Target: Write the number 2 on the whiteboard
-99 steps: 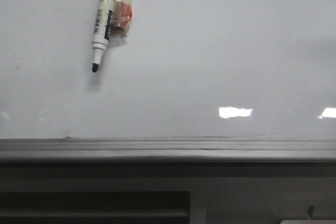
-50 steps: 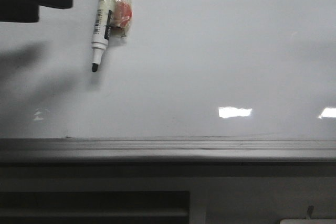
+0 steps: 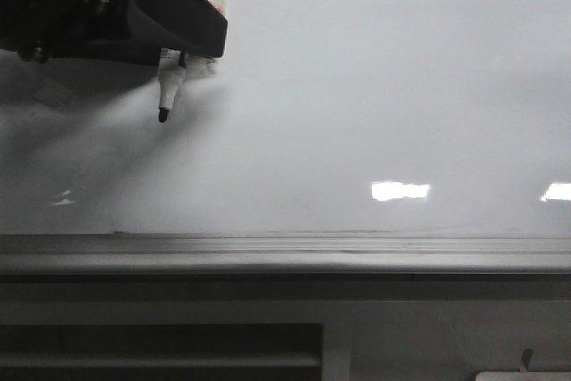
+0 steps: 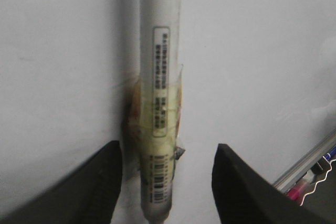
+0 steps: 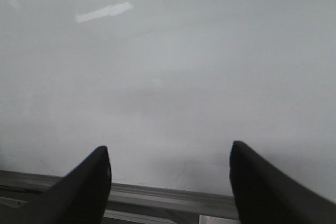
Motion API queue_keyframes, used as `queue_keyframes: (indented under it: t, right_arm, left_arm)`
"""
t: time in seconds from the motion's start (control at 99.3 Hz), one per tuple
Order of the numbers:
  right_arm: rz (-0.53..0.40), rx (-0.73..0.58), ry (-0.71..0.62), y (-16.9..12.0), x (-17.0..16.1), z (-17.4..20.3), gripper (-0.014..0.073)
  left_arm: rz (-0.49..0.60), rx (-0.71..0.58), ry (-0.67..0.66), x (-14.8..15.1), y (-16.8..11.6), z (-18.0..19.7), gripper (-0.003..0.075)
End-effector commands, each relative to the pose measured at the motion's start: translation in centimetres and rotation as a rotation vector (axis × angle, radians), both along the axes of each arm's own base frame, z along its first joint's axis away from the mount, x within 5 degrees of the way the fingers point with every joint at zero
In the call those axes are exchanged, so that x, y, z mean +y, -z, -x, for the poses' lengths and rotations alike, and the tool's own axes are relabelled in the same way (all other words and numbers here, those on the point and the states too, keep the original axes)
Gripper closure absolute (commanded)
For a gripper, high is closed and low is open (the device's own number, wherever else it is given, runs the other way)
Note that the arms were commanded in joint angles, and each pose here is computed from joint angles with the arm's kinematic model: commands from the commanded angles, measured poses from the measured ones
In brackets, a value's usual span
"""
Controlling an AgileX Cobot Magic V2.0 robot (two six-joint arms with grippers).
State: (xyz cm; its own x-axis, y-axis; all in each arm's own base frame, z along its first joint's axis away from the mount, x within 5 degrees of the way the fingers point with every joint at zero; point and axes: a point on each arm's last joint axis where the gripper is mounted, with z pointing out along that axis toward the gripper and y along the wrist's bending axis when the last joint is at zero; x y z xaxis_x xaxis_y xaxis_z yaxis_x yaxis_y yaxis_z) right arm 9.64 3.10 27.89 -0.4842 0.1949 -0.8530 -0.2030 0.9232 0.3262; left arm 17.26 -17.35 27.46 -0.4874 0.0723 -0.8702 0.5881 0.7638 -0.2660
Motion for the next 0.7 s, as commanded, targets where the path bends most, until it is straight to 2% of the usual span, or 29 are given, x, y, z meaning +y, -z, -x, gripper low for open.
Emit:
queue_keyframes:
  t: [0.0,0.04,0.06,0.07,0.171,0.332,0.473,0.695]
  right_arm:
    - [-0.016,-0.067,0.023,-1.5,-0.1,-0.5,0.0161]
    - [-0.016,-0.067,0.023,-1.5,-0.1,-0.5,0.0161]
    - [-0.016,-0.067,0.023,-1.5,-0.1,-0.5,0.0161]
    - [-0.016,-0.067,0.023,-1.5,-0.1,-0.5,0.0161]
    - [-0.016,-0.067,0.023,-1.5,-0.1,-0.5,0.0161]
    - [-0.016,-0.062,0.019,-1.4,-0.1,-0.4,0.0161]
    - [-0.031,-0.062,-0.021,-1.7,0.3,-0.3,0.0161]
    - [-0.039,-0.055,-0.367,-4.7,2.9,-0.8,0.0161]
  left_arm:
    - [0.028,-0.070,-0.048,0.0,-1.2,-0.8,0.0395]
    - [0.028,-0.068,-0.047,0.0,-1.1,-0.8,0.0460]
    - [0.026,-0.071,-0.045,0.0,-1.1,-0.8,0.0516]
    - [0.025,-0.071,-0.045,0.0,-1.1,-0.8,0.0516]
    - [0.017,-0.076,-0.037,0.0,-1.1,-0.8,0.0743]
    - [-0.004,-0.081,-0.005,-0.1,-1.2,-0.5,0.0740]
    - [-0.064,-0.133,0.093,0.4,-2.0,0.7,0.0741]
    - [-0.273,-0.168,0.346,0.6,-3.6,2.6,0.0741]
